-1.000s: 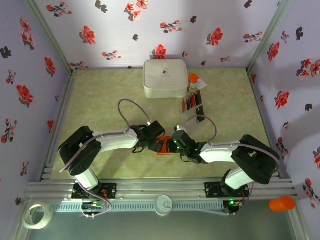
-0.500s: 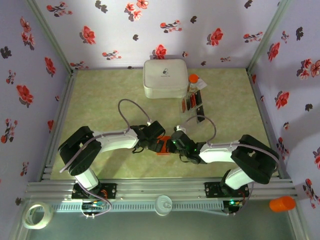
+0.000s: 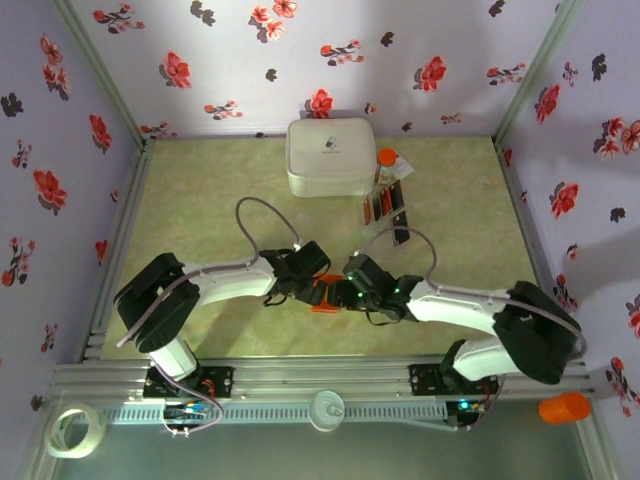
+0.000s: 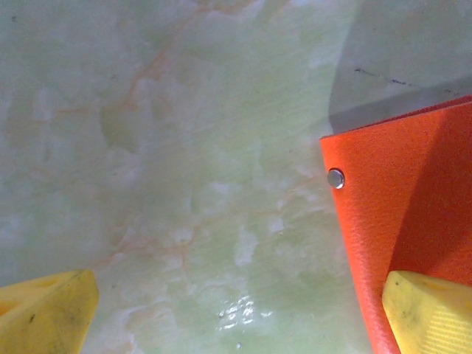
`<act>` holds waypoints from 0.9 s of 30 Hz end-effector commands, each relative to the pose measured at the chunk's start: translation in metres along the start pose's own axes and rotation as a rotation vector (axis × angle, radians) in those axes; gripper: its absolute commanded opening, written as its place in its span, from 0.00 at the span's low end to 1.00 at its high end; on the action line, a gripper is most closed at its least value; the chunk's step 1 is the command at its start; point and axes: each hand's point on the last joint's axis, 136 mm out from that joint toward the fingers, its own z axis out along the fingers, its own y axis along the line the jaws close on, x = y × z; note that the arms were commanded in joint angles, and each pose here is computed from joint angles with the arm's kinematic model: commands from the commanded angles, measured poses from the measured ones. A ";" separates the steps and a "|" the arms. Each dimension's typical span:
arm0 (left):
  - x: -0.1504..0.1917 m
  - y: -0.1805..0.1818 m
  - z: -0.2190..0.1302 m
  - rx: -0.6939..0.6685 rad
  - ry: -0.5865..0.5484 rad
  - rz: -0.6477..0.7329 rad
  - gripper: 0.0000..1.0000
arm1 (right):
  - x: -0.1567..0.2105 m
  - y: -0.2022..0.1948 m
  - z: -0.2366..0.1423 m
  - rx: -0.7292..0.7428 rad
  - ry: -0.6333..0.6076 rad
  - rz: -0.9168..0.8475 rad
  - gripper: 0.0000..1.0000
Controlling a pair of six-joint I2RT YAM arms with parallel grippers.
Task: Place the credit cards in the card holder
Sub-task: Close the button on the card holder, then reset both arms
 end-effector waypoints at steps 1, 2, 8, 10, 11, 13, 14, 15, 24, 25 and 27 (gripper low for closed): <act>-0.033 0.017 -0.032 -0.019 -0.106 -0.073 1.00 | -0.019 0.001 -0.034 0.000 -0.034 0.008 0.80; -0.039 0.021 -0.038 -0.019 -0.133 -0.088 1.00 | -0.025 -0.001 -0.042 0.003 -0.055 0.013 0.88; -0.076 0.068 -0.084 -0.055 -0.325 -0.211 1.00 | -0.066 -0.017 -0.101 0.023 -0.226 0.050 0.99; -0.083 0.094 -0.102 -0.084 -0.400 -0.274 1.00 | -0.082 -0.030 -0.126 0.071 -0.307 0.060 0.99; -0.084 0.105 -0.107 -0.097 -0.430 -0.302 1.00 | -0.088 -0.038 -0.137 0.110 -0.347 0.061 0.99; -0.084 0.137 -0.121 -0.138 -0.491 -0.373 1.00 | -0.104 -0.060 -0.163 0.224 -0.447 0.068 0.99; -0.083 0.150 -0.127 -0.160 -0.522 -0.390 1.00 | -0.110 -0.069 -0.174 0.275 -0.492 0.072 0.99; -0.082 0.165 -0.133 -0.201 -0.569 -0.398 1.00 | -0.118 -0.082 -0.187 0.344 -0.545 0.081 0.99; -0.055 0.283 -0.173 -0.536 -0.791 -0.546 1.00 | -0.178 -0.177 -0.230 0.751 -0.788 0.215 0.99; -0.053 0.293 -0.172 -0.566 -0.798 -0.546 1.00 | -0.183 -0.190 -0.228 0.782 -0.785 0.252 0.99; -0.051 0.306 -0.166 -0.606 -0.793 -0.531 1.00 | -0.191 -0.211 -0.226 0.822 -0.790 0.315 0.99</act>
